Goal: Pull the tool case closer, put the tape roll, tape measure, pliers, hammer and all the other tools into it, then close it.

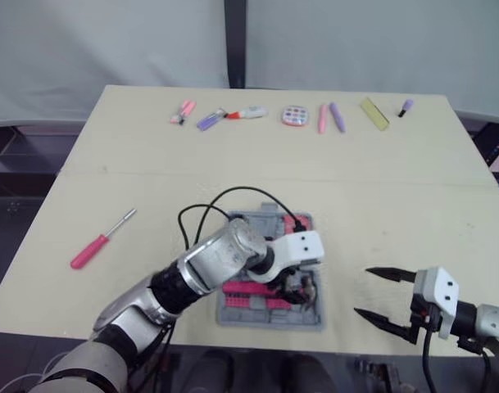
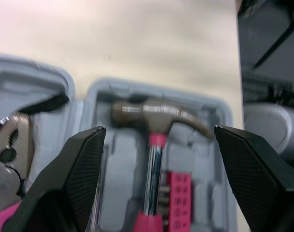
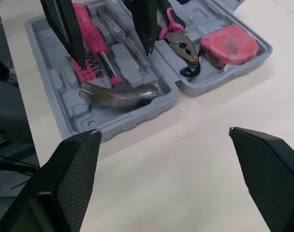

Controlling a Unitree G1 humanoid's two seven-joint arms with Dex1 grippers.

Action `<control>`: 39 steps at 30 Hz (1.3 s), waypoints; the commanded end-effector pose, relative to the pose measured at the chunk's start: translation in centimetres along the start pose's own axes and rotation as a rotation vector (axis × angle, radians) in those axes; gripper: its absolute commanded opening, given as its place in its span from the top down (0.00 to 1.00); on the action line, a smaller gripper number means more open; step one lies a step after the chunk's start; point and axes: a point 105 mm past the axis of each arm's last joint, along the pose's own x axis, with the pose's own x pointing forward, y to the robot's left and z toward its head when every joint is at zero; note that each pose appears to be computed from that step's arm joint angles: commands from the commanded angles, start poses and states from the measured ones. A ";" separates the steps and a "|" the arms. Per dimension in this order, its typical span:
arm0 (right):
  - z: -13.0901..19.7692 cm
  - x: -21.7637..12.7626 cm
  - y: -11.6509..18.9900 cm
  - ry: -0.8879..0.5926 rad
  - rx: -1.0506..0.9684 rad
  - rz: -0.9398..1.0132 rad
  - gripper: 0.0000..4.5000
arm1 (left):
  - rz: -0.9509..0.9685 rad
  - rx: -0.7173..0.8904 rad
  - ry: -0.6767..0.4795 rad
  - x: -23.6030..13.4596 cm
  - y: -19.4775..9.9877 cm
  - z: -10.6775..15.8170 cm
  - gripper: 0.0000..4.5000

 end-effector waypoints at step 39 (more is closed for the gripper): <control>0.7 -0.7 -0.8 -0.006 -0.024 -0.043 0.00 | -0.017 0.272 -0.317 -2.4 -0.8 -7.9 0.99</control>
